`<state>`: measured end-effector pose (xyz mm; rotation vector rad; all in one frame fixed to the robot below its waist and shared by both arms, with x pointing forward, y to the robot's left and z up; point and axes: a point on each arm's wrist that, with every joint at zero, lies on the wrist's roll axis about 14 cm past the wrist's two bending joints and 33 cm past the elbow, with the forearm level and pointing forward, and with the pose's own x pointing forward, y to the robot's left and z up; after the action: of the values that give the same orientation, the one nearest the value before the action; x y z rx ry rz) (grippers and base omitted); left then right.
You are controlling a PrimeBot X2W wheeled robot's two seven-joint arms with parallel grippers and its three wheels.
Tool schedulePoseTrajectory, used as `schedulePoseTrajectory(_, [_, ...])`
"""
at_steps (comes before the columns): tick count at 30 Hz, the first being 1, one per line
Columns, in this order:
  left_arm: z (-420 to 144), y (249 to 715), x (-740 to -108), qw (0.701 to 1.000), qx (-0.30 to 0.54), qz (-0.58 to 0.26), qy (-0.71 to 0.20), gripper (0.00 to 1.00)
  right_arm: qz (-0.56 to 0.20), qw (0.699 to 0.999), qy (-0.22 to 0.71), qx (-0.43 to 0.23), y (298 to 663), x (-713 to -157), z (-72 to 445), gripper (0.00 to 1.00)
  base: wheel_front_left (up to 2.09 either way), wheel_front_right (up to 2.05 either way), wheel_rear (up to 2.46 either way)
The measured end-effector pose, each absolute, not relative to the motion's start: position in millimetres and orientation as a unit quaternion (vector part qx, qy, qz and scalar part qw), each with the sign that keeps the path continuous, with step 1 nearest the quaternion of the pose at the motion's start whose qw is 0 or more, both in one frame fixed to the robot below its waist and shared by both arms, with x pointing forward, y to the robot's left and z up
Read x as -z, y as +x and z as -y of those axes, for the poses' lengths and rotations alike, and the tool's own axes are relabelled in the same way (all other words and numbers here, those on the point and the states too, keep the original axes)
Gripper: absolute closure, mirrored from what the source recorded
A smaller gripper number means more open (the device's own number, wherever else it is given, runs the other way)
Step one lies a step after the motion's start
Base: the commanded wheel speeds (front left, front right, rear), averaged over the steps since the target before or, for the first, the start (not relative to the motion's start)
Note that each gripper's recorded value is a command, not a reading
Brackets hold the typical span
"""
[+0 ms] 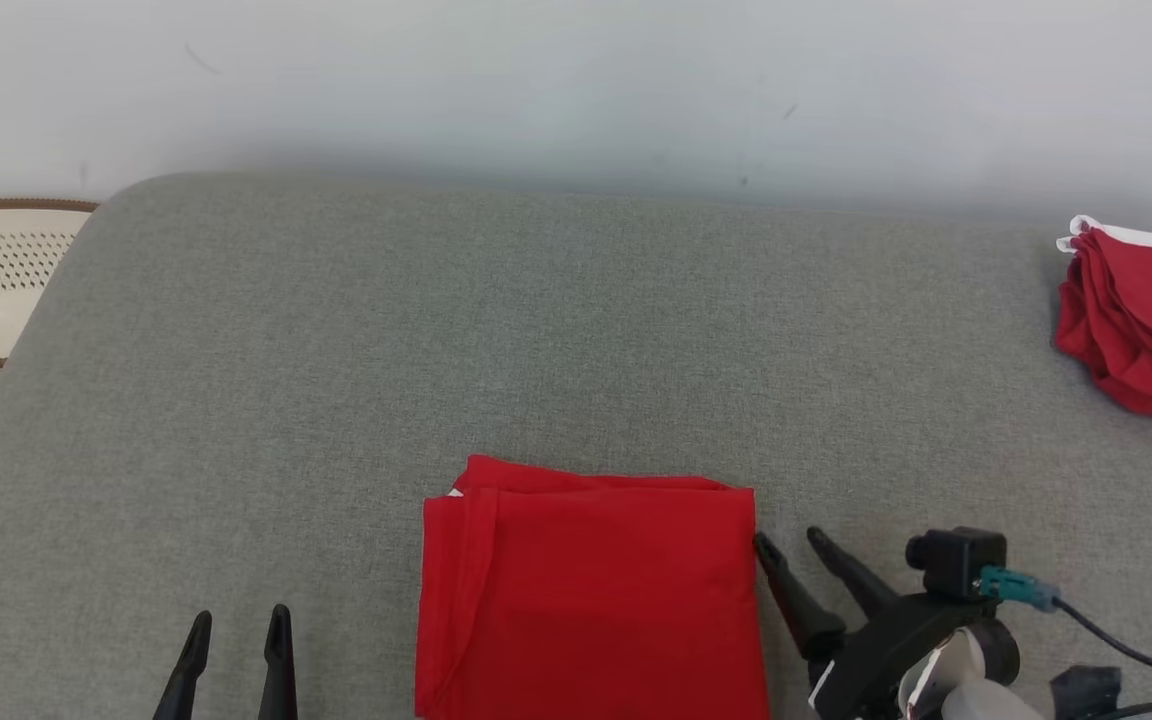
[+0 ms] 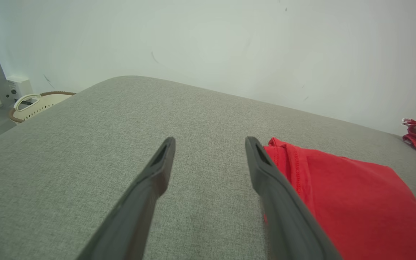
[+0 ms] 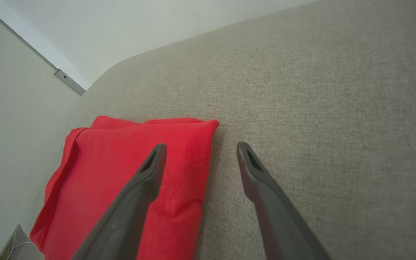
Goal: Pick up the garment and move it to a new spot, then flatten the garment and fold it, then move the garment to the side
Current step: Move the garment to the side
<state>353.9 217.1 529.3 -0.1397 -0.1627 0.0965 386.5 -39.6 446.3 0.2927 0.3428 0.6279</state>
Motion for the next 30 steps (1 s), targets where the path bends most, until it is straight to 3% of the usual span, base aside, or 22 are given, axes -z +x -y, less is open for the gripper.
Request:
schedulePoseTrajectory(16, [-219.9, 354.5, -528.3, 0.993, -0.053, 0.080, -0.068, 0.00, -0.298, 0.883, 0.157, -0.327, 345.8, -398.5, 13.9, 0.00, 0.00, 0.00, 0.00])
schedulePoseTrajectory(17, [-219.9, 354.5, -528.2, 0.993, -0.053, 0.079, -0.068, 0.00, -0.303, 0.880, 0.160, -0.328, 344.5, -397.5, 12.8, 0.15, 0.00, 0.00, 0.00])
schedulePoseTrajectory(18, [-220.0, 354.5, -528.1, 0.993, -0.053, 0.079, -0.068, 0.00, -0.308, 0.878, 0.161, -0.329, 343.2, -396.5, 11.8, 0.51, 0.00, 0.00, 0.00])
schedulePoseTrajectory(19, [-220.1, 354.5, -528.0, 0.993, -0.053, 0.079, -0.068, 0.00, -0.313, 0.876, 0.160, -0.331, 341.5, -395.3, 10.7, 0.65, 0.00, 0.00, 0.00])
schedulePoseTrajectory(20, [-220.2, 354.5, -527.9, 0.993, -0.054, 0.079, -0.069, 0.00, -0.320, 0.872, 0.163, -0.333, 339.3, -394.0, 8.8, 1.00, 0.00, 0.00, 0.00])
schedulePoseTrajectory(24, [-220.0, 354.9, -527.1, 0.993, -0.054, 0.078, -0.070, 0.00, -0.324, 0.868, 0.163, -0.338, 336.8, -393.0, 4.5, 1.00, 0.00, 0.00, 0.00])
schedulePoseTrajectory(30, [-220.7, 355.7, -526.3, 0.993, -0.056, 0.077, -0.071, 0.00, -0.278, 0.886, 0.151, -0.338, 363.1, -411.3, 7.5, 1.00, 0.00, 0.00, 0.00])
